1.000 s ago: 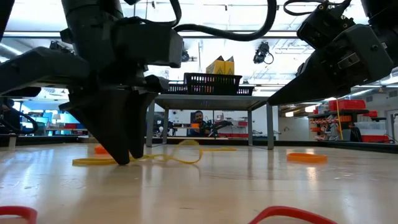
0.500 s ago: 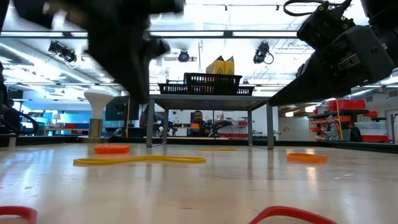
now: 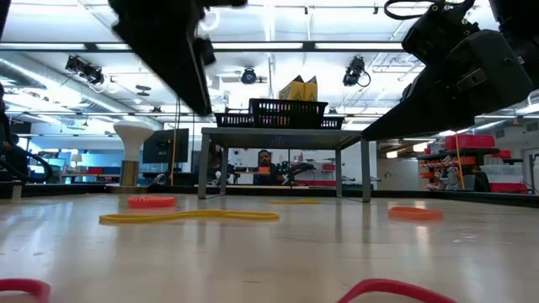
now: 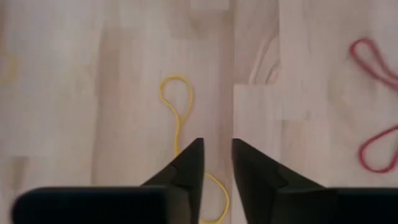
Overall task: Pick & Place Office Desk Supplies
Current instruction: Put the yellow rubber band into the top left black basket on the shelf
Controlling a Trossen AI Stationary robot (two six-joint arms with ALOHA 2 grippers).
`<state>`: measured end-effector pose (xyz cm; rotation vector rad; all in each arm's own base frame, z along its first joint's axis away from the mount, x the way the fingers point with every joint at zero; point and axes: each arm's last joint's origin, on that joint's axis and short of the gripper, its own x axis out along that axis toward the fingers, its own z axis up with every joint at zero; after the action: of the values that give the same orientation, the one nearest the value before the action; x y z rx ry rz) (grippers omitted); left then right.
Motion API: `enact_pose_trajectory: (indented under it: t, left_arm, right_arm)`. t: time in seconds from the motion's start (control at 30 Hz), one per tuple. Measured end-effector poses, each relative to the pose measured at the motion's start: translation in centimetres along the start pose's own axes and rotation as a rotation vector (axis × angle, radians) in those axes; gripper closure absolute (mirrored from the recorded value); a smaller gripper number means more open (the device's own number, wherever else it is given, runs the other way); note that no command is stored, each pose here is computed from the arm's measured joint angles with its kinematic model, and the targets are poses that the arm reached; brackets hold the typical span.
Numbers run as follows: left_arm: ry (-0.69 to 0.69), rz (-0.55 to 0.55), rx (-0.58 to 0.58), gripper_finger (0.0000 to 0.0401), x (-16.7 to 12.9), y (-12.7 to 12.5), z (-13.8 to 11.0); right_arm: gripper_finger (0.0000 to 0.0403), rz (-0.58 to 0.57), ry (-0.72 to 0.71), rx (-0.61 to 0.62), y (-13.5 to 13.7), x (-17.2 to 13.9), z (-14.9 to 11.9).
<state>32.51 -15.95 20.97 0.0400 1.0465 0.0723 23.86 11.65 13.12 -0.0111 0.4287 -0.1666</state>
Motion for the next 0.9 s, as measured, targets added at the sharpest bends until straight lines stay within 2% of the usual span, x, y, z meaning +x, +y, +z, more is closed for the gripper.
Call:
enact_pose_trajectory:
  t: [0.2,0.33,0.43,0.7,0.9]
  left_arm:
    - [0.050,0.008,0.017,0.0252,3.4,-1.0,-0.7]
    - [0.065,0.032,0.040,0.0236,4.4,-0.8,-1.1]
    - [0.067,0.029,0.016,0.0236,5.4,-0.1,-1.8]
    - [0.065,0.025,-0.137,0.0250,7.7,2.5,-3.5]
    - [0.063,0.026,-0.119,0.0266,7.8,2.6,-3.5]
  right_arm:
    - [0.0394,0.000,0.001,-0.001,0.0,0.0,0.0]
    - [0.0394,-0.001,0.004,-0.003,0.0,0.0,0.0]
    - [0.0394,-0.001,0.005,-0.004,0.0,0.0,-0.1]
    - [0.0394,0.000,0.000,0.000,0.0,0.0,0.0]
    - [0.0394,0.000,0.000,0.000,0.0,0.0,0.0]
